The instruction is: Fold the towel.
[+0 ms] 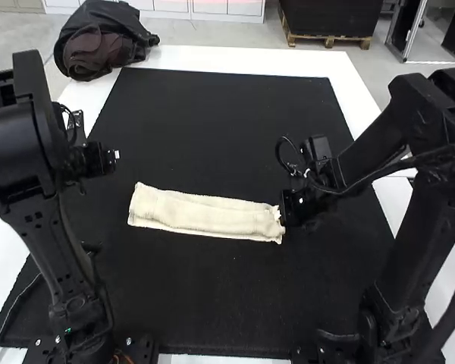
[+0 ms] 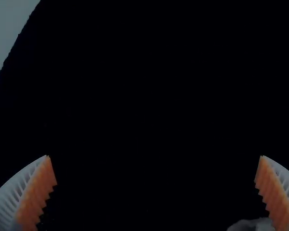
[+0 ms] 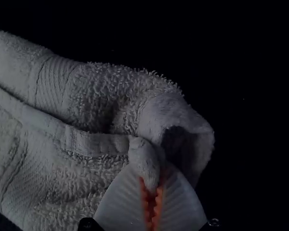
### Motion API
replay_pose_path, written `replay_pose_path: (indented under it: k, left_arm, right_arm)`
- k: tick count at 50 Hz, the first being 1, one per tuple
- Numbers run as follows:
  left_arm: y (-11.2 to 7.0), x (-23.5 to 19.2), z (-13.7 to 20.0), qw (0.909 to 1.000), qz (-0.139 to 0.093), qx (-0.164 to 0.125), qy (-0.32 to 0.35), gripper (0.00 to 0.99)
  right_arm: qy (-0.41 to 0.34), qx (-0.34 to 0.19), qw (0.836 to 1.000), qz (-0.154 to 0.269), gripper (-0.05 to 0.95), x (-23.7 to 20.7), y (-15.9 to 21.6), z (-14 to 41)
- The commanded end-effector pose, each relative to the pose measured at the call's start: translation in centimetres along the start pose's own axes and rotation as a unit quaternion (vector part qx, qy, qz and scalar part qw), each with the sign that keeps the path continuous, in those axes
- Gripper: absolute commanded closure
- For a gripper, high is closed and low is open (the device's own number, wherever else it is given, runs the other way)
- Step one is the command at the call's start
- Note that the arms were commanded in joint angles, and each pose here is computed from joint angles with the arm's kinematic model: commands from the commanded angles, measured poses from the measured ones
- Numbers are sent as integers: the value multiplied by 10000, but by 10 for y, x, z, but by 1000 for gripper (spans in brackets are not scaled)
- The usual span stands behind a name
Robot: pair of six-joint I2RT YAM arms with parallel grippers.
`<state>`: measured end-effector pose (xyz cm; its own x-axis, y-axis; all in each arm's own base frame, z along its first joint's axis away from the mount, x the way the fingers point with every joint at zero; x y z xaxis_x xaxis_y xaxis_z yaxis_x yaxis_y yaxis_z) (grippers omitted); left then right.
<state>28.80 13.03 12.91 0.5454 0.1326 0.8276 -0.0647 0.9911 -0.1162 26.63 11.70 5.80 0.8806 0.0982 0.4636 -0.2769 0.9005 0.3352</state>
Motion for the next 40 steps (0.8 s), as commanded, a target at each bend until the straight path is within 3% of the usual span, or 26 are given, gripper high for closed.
replay_pose_path:
  k: [1, 24, 40]
  left_arm:
    - [4, 12, 3, 9998, -17, 63, -182, 30]
    - [4, 11, 2, 9999, 5, 103, -138, 30]
    - [4, 8, 3, 9999, 6, 132, -92, 30]
  right_arm:
    - [48, 374, 9992, 106, 923, 3, 13, 2]
    - [-668, 626, 9958, -55, 923, 53, 38, 51]
    - [-469, 673, 9966, -110, 923, 39, 36, 49]
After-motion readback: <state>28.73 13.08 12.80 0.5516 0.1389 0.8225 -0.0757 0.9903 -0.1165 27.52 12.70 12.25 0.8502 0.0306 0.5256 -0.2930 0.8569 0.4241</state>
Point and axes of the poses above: each hand's point on the last joint's axis, 136 mm out from that joint toward the fingers, its own z axis back along the fingers, its own y axis along the line the jaws close on, x = y × z, the point moved 9 cm from there along z, back along the fingers, and after that the axes turned 5 degrees about -z, right-handed, at the moved point
